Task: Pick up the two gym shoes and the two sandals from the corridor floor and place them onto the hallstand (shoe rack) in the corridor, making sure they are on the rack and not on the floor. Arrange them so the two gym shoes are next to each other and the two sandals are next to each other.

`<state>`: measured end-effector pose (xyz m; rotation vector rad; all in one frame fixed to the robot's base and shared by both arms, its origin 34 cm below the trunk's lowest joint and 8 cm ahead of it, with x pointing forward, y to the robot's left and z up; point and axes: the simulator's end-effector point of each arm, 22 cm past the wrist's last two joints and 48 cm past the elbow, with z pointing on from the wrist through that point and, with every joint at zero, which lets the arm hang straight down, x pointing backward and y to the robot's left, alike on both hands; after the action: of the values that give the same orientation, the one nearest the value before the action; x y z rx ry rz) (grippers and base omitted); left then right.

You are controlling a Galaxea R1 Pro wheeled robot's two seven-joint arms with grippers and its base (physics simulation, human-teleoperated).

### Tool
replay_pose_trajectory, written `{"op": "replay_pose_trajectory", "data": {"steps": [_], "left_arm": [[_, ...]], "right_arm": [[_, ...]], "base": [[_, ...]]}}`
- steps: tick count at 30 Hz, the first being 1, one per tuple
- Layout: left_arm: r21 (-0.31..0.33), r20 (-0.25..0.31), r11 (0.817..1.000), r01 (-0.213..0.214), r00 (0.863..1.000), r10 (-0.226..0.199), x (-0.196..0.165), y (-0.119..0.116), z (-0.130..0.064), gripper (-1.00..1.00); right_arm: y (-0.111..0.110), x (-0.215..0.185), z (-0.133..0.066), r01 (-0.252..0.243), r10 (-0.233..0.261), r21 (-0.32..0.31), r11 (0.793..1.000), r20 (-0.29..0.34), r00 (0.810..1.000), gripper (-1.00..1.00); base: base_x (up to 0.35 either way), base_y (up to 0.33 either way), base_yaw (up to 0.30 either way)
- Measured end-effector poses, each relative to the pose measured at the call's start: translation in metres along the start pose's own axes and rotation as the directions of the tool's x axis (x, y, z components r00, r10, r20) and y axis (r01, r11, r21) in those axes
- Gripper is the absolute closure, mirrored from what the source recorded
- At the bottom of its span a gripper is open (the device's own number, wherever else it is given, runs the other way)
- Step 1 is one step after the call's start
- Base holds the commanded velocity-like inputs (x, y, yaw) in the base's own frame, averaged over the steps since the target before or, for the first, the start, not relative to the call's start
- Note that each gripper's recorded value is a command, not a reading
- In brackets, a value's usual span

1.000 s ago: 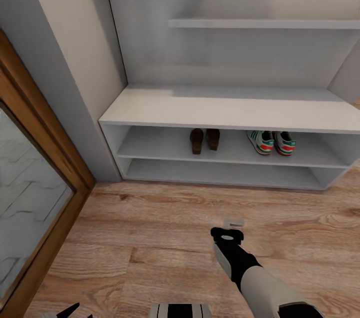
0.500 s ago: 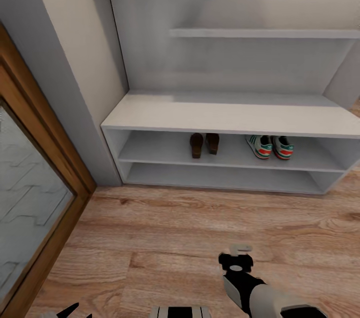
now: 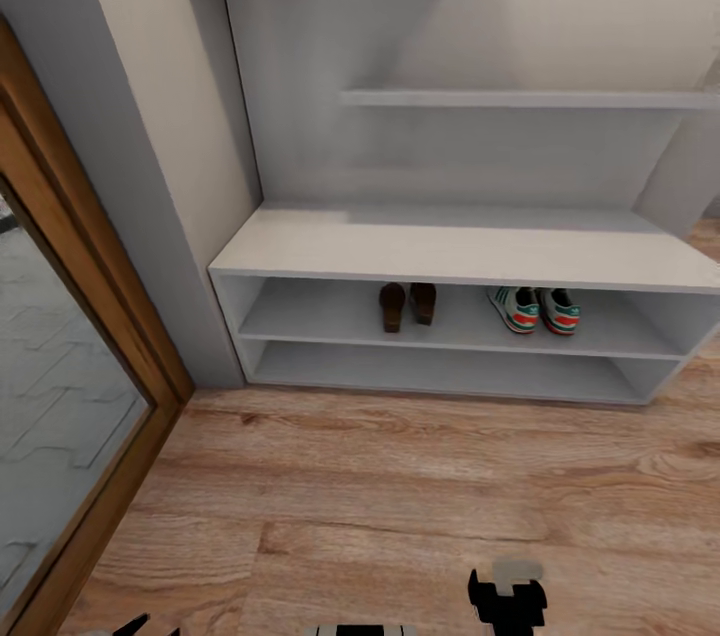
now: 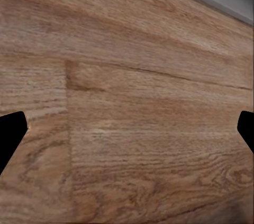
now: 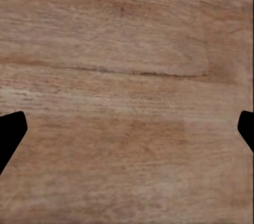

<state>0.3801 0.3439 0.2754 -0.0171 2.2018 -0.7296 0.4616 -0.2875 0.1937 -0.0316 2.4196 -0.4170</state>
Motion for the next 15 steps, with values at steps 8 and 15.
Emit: {"op": "replay_pose_trajectory", "data": {"steps": [8,15], "left_arm": [[-0.075,0.030,0.997,-0.036,0.999,0.038,-0.012,0.012,-0.003,-1.00],[-0.206,0.037,0.978,-0.035,0.998,0.044,-0.022,0.032,-0.014,-1.00]], "right_arm": [[-0.002,0.008,-0.015,-0.001,0.006,-0.087,0.996,0.061,0.998,-1.00],[-0.029,0.004,-0.022,0.036,-0.013,-0.209,0.977,0.107,0.994,-1.00]], "base": [[0.000,0.000,0.000],[0.000,0.000,0.000]]}}
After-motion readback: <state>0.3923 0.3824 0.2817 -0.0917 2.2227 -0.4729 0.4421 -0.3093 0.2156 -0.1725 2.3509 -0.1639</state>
